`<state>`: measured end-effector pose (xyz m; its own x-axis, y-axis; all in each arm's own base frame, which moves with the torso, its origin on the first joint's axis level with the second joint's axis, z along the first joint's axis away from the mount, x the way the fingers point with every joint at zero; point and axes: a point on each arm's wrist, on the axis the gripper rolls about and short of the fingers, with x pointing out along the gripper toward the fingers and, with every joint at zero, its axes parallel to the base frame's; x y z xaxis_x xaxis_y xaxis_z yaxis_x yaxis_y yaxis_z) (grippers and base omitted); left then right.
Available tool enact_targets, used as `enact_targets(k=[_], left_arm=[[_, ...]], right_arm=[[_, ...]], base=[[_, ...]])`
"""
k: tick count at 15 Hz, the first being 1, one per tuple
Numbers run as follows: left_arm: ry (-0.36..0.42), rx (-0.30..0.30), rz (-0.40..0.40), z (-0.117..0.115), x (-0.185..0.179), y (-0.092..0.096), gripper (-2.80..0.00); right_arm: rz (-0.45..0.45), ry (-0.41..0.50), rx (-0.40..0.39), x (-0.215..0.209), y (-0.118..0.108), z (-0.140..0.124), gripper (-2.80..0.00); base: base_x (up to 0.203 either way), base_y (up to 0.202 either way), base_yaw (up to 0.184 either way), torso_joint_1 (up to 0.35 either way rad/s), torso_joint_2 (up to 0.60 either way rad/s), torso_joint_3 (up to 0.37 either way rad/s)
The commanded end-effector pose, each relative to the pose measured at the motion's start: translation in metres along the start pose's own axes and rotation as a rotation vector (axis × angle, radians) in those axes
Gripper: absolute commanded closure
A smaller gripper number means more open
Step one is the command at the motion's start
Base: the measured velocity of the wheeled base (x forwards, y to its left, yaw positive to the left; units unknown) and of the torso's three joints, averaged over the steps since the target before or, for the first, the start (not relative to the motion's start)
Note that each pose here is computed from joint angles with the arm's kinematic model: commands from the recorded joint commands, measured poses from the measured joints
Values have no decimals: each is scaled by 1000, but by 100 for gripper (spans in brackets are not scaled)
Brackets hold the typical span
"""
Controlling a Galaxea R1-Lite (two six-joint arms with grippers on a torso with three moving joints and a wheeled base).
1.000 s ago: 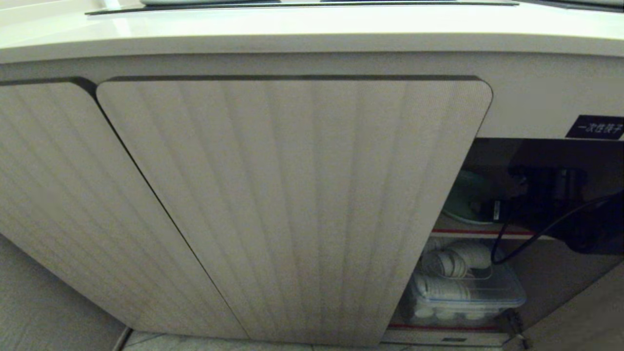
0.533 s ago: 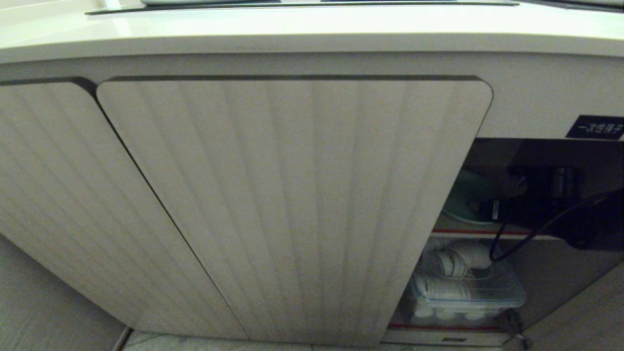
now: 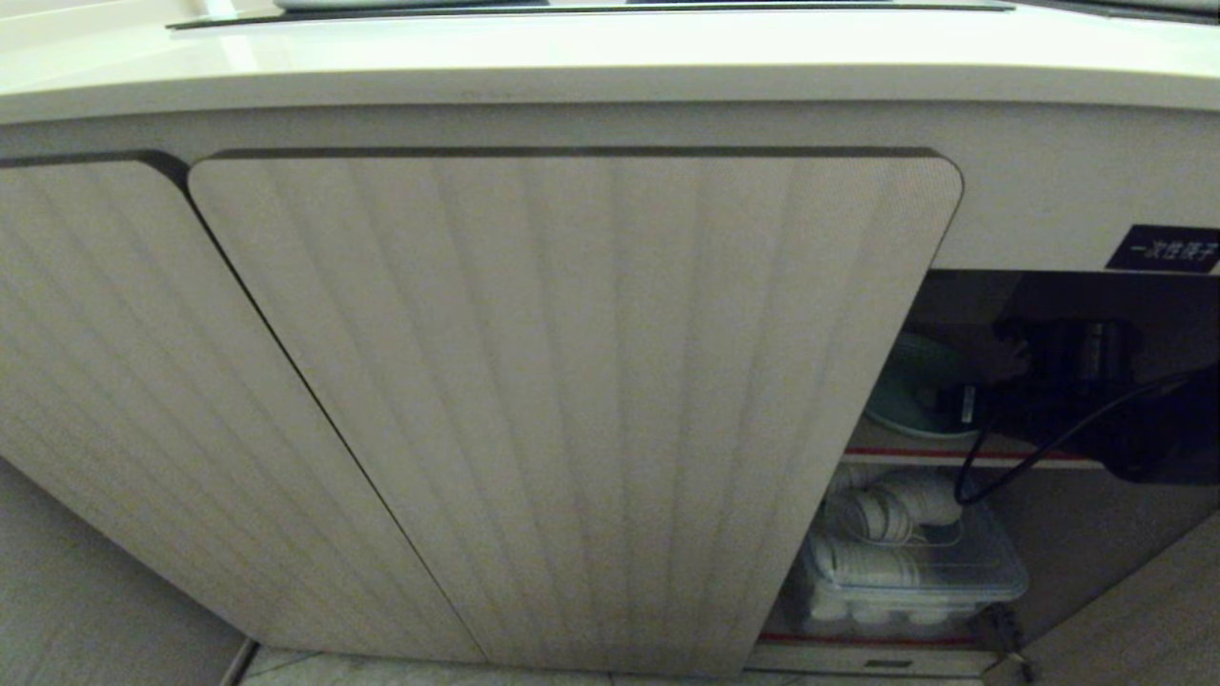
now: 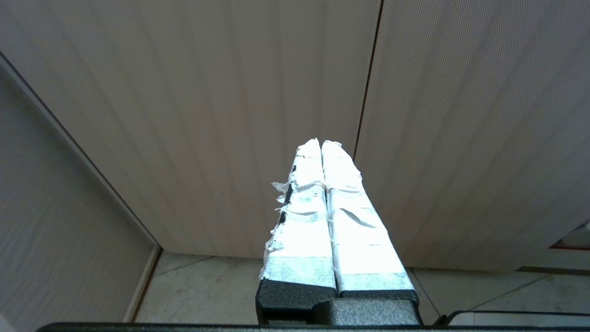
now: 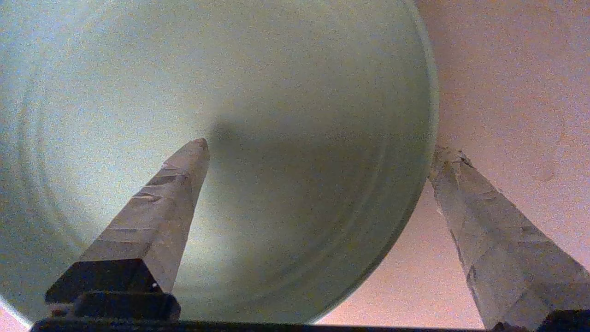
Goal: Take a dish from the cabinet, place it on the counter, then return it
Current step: Take the plate from the cabinet
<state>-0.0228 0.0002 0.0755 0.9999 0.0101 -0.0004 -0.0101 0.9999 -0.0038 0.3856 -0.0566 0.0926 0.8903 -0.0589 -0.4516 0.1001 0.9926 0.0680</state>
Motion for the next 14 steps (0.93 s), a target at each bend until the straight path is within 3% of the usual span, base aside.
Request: enact_targets(k=[1,14], left_arm=[[0,-1,1,0,0,0,0],[0,-1,1,0,0,0,0]], right_arm=[[0,-11,-1,0,0,3,-280],[2,-8,1,1,0,7,-280]], base=[[0,0,0,0,0,0],[0,0,0,0,0,0]])
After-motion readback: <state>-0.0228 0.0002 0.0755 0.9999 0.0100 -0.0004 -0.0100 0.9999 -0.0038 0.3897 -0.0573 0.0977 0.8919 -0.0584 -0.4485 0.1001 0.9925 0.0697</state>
